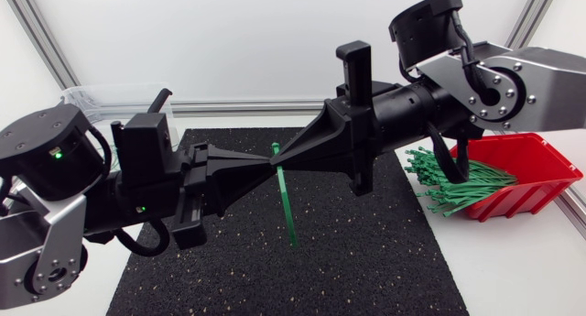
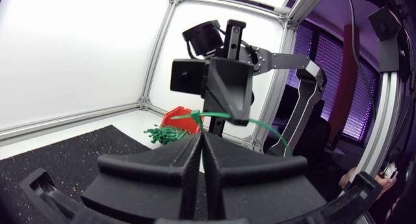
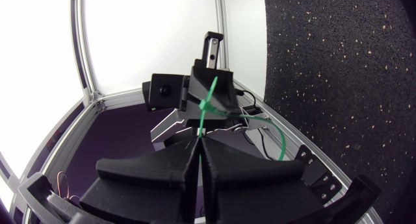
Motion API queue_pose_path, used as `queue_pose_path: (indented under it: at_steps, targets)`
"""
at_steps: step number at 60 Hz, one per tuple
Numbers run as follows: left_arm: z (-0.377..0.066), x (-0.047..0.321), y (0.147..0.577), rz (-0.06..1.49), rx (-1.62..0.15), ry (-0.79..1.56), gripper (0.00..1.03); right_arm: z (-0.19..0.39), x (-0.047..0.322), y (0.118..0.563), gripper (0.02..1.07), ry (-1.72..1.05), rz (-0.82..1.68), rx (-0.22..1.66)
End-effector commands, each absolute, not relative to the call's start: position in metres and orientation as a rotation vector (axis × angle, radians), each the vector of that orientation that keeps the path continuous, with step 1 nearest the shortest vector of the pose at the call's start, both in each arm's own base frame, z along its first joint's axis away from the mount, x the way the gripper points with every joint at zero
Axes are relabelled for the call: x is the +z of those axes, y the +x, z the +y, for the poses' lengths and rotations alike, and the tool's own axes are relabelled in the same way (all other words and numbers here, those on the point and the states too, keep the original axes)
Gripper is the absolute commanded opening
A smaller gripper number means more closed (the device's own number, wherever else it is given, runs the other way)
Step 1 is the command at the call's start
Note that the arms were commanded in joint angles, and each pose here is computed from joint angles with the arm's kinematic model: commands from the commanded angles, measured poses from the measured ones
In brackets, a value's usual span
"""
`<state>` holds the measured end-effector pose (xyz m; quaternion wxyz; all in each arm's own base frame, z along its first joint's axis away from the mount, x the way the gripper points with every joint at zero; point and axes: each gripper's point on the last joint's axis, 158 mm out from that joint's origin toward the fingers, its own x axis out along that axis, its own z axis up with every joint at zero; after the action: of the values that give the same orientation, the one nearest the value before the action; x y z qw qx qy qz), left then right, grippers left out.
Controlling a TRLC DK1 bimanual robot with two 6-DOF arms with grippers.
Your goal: Take a green cable tie from the red box, thread the tail through the head to close it, then place it in the transparent bin on the left.
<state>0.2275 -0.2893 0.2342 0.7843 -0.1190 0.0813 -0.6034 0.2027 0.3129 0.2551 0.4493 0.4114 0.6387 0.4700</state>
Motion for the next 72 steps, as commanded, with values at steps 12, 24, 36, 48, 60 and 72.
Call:
queue_pose_path:
  at_steps: [12,24,36,48,60,72]
  targets:
    - [-0.287,0.253,0.219,0.09,-1.31,-0.222,0.04,0.314,0.243,0.208,0.08,1.027,1.615,1.141]
    - [-0.297,0.243,0.204,0.115,-1.347,-0.206,0.04,0.312,0.247,0.208,0.08,1.027,1.604,1.145]
    - [-0.3,0.242,0.202,0.117,-1.347,-0.201,0.04,0.313,0.238,0.215,0.08,1.041,1.616,1.119]
    - [-0.292,0.234,0.224,0.133,-1.292,-0.193,0.04,0.31,0.245,0.209,0.43,1.036,1.605,1.141]
    - [-0.286,0.228,0.232,0.138,-1.277,-0.178,0.04,0.303,0.252,0.21,0.49,1.038,1.567,1.155]
    - [-0.286,0.221,0.233,0.155,-1.294,-0.169,0.04,0.29,0.253,0.227,0.5,1.075,1.52,1.122]
